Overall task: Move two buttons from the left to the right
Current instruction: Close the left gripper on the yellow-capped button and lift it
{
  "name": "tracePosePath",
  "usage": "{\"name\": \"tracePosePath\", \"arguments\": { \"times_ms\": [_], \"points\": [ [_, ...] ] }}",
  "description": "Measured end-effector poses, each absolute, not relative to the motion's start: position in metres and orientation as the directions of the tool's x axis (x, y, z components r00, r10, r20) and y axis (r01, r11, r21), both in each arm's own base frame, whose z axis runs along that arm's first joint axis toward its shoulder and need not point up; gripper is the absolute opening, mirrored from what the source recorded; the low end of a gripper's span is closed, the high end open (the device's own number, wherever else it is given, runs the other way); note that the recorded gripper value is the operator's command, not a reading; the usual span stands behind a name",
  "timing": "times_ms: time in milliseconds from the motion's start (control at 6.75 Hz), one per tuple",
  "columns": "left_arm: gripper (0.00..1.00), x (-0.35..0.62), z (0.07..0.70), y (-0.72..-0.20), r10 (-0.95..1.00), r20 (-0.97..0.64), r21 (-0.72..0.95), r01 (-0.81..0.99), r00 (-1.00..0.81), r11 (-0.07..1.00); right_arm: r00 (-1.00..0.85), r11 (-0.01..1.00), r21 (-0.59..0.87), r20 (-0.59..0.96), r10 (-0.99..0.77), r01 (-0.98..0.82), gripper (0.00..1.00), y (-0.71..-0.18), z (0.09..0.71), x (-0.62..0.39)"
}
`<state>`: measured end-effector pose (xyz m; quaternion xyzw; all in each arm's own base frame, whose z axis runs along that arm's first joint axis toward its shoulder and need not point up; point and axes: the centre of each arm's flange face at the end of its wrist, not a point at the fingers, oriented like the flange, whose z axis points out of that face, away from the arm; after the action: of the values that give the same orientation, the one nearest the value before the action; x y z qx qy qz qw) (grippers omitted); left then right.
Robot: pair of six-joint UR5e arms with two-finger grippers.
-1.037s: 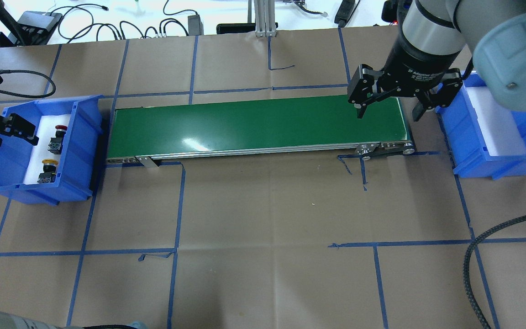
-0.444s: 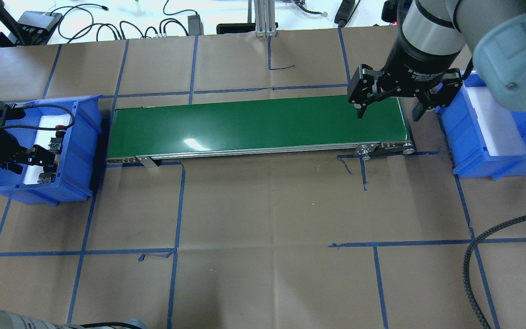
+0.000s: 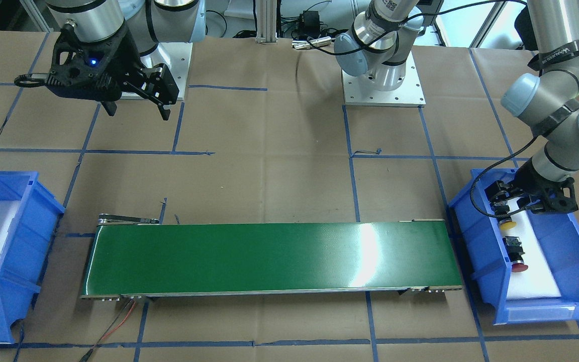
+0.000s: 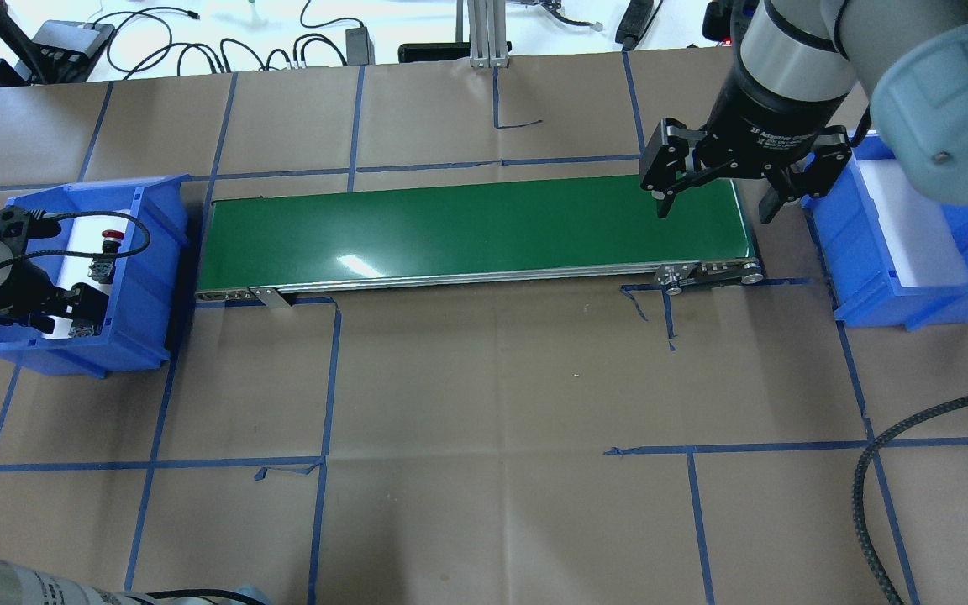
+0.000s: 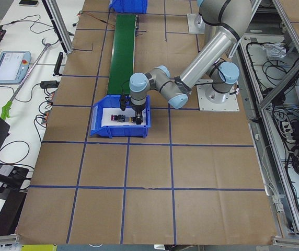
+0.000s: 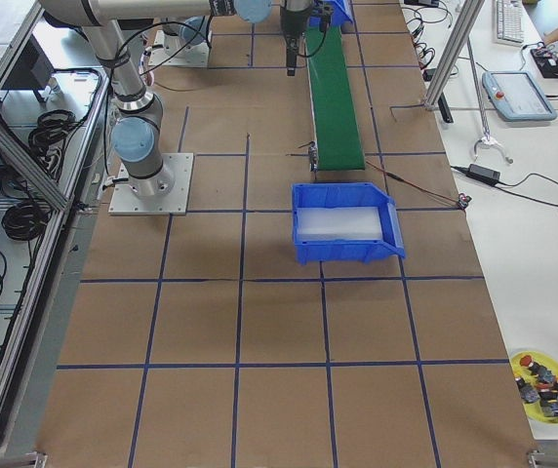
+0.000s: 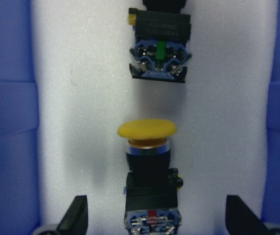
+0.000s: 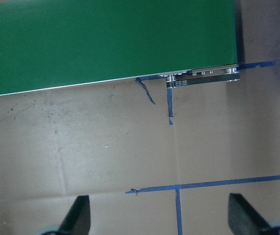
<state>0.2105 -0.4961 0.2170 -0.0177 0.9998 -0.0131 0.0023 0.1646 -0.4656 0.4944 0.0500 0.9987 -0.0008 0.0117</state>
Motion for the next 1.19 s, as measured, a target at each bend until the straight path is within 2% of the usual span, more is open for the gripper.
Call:
{"name": "tracePosePath", "arguments": {
  "times_ms": [148, 296, 889, 1037, 1185],
  "points": [
    [0.99, 0.2105, 0.2133, -0.4961, -0.036, -0.003, -0.026, -0.036, -0.999, 0.999, -0.995, 0.995, -0.001, -0.024, 0.1, 0.1, 1.0, -0.4657, 0.4945, 0.1646],
    [0.91, 0.2107, 0.2112, -0.4964, -0.036, -0.003, -0.024, -0.036, -0.999, 0.999, -0.995, 0.995, -0.001, -0.024, 0.1, 0.1, 1.0, -0.4657, 0.4945, 0.1646],
    [0.16, 0.2138, 0.2112, -0.5005, -0.037, -0.014, -0.042, -0.037, -0.999, 0.998, -0.995, 0.995, -0.001, -0.024, 0.099, 0.099, 1.0, -0.4657, 0.4946, 0.1646],
    [0.1, 0.2144, 0.2124, -0.5015, -0.039, -0.016, -0.045, -0.038, -0.999, 0.998, -0.995, 0.995, -0.001, -0.024, 0.099, 0.099, 1.0, -0.4657, 0.4946, 0.1646],
    [0.08, 0.2153, 0.2151, -0.5028, -0.041, -0.019, -0.051, -0.04, -0.999, 0.998, -0.995, 0.995, -0.002, -0.024, 0.099, 0.099, 1.0, -0.4658, 0.4946, 0.1646]
  ]
}}
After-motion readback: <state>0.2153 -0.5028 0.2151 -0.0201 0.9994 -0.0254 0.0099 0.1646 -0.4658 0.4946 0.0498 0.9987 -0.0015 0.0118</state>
